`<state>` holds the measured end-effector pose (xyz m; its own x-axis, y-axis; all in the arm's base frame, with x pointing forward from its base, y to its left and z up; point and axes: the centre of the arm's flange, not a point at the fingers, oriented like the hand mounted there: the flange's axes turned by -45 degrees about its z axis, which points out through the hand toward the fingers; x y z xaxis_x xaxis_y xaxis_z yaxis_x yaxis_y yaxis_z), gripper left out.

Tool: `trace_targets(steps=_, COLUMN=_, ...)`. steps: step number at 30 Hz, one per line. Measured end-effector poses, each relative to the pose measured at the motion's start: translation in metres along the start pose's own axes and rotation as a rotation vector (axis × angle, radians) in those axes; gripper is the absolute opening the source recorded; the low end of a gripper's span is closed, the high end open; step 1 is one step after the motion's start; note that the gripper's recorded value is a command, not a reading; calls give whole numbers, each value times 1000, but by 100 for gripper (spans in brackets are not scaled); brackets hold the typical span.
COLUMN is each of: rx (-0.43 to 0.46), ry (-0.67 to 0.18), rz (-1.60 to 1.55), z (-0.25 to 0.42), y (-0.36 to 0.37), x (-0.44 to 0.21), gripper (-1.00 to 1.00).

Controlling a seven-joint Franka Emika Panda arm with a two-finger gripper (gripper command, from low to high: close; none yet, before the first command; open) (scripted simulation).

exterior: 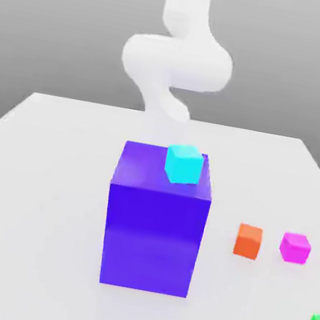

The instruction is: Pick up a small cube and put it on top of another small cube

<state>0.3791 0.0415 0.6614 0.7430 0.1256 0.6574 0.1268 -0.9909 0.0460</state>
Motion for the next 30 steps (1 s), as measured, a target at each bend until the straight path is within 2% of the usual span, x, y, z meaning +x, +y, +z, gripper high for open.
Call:
trace_targets(steps=4, rx=97, ry=-126, rz=-249, z=93, y=-78, x=-28, gripper=0)
trace_targets(steps=8, rx=195, ry=-235, rz=-496, z=162, y=-157, x=-82, gripper=0)
trace_targets(steps=13, rx=322, ry=-358, rz=-814, z=221, y=-246, x=-181, gripper=0)
trace_targets(steps=18, rx=465, ry=-466, rz=-1161, z=243, y=-317, x=-310, gripper=0)
trace_targets(steps=21, rx=540, ry=-528, rz=-1339, z=249, y=-334, x=-385, gripper=0)
trace_targets(steps=27, rx=561, ry=-549, rz=-1376, z=290, y=-337, x=-436, gripper=0)
trace_targets(steps=28, rx=560, ry=-549, rz=-1377, z=297, y=-337, x=-443, gripper=-100)
trace_targets(steps=30, rx=560, ry=-549, rz=-1377, z=297, y=-337, x=-443, gripper=-100)
